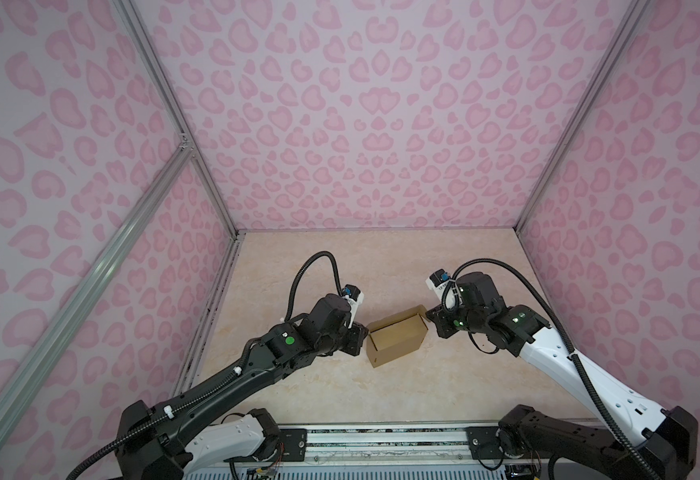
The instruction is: Fold the paper box
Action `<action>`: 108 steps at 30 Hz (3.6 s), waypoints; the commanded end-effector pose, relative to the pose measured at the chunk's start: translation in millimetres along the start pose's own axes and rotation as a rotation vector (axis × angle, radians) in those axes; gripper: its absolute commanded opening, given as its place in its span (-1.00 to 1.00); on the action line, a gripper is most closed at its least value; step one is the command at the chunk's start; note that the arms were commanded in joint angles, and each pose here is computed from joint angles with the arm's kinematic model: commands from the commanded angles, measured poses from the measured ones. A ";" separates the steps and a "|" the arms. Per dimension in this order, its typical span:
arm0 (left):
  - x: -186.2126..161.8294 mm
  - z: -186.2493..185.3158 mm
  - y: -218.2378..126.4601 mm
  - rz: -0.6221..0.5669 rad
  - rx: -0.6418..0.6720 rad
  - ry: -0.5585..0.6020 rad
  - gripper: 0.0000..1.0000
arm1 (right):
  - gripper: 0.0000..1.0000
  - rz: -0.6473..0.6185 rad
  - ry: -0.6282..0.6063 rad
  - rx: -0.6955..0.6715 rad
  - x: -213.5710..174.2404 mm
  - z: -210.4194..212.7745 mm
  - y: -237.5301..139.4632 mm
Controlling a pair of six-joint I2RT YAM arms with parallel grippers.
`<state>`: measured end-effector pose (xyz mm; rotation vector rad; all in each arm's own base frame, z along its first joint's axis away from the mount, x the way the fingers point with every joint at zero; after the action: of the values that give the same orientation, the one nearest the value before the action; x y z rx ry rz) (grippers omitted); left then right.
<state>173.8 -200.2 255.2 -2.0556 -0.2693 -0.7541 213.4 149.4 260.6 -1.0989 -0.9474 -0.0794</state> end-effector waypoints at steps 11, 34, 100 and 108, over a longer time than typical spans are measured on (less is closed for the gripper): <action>-0.3 -0.8 -1.1 0.016 -0.003 -0.022 -0.64 | -0.90 0.012 -0.007 0.010 -1.4 11.6 -3.1; -7.1 2.7 -4.6 0.021 0.000 -0.124 -0.92 | -0.96 0.024 -0.021 -0.008 -4.2 37.3 -4.0; -21.0 -43.5 2.6 -0.059 0.150 -0.406 -0.93 | -1.00 0.030 -0.032 -0.028 -29.1 51.5 -9.3; -28.4 -42.4 8.5 -0.065 0.206 -0.443 -0.93 | -1.00 0.029 -0.032 -0.030 -30.4 51.6 -10.3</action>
<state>143.0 -233.8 253.5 -1.9748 -0.6752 -0.3558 162.4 170.9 258.4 -1.1723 -0.9757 -0.0983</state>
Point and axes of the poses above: each gripper's point midway between its finger pads, its own y axis out along the fingers, its own z axis along the line the jaws close on, x = y × z, the point moved 9 cm from there along -y, back along the fingers, and after that the axes turned 6 degrees about -y, right-handed, at the moved point
